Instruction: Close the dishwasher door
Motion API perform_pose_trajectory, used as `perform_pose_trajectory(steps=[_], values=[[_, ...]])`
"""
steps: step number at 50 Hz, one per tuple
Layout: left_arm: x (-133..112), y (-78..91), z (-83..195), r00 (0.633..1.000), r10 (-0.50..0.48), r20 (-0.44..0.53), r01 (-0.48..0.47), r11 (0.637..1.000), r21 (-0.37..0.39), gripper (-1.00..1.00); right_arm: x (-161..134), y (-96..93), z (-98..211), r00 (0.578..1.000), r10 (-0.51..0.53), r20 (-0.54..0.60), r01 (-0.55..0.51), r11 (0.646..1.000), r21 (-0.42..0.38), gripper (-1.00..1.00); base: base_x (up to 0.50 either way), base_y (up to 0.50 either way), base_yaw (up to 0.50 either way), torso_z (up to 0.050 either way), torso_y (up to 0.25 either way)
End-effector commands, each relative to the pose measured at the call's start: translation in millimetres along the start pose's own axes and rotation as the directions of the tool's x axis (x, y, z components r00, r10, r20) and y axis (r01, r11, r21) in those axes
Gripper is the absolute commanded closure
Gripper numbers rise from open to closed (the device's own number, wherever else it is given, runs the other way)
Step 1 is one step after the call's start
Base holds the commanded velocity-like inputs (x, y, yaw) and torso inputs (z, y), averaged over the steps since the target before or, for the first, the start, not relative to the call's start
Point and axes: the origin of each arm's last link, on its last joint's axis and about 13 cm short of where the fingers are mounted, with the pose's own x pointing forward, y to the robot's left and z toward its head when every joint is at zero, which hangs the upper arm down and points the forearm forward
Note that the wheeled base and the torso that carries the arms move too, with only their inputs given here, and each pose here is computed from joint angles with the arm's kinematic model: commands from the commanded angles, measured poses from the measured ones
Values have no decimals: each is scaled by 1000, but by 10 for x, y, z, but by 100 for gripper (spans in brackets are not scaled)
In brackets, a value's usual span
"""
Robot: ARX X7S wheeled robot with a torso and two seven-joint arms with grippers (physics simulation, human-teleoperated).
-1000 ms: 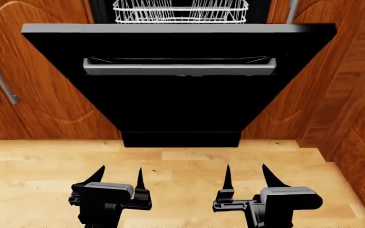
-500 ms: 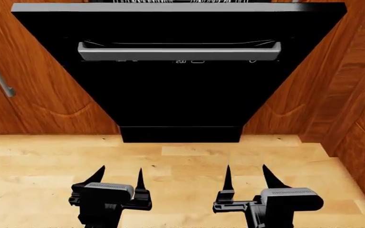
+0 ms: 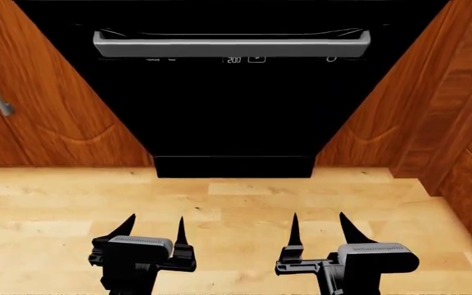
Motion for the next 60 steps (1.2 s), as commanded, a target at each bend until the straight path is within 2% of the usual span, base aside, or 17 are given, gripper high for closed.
perform_pose_trajectory(steps=[1, 10, 23, 60], values=[[-2, 3, 4, 1000, 6, 1, -6, 1000, 3, -100, -1, 3, 4, 1000, 3, 2, -3, 1000, 1, -100, 0, 0, 0, -50, 18], [-14, 3, 7, 1000, 12, 14, -12, 1000, 6, -100, -12, 2, 2, 1000, 6, -3, -6, 1000, 1, -100, 0, 0, 0, -48, 13], [-5, 13, 12, 999, 29, 34, -29, 1000, 4, -100, 0, 4, 1, 1000, 11, -18, -11, 1000, 4, -100, 37, 0, 0, 0, 0], [-12, 12, 25, 998, 35, 43, -35, 999, 6, -100, 7, 1, 11, 1000, 7, -8, -6, 1000, 10, -100, 392, 0, 0, 0, 0]])
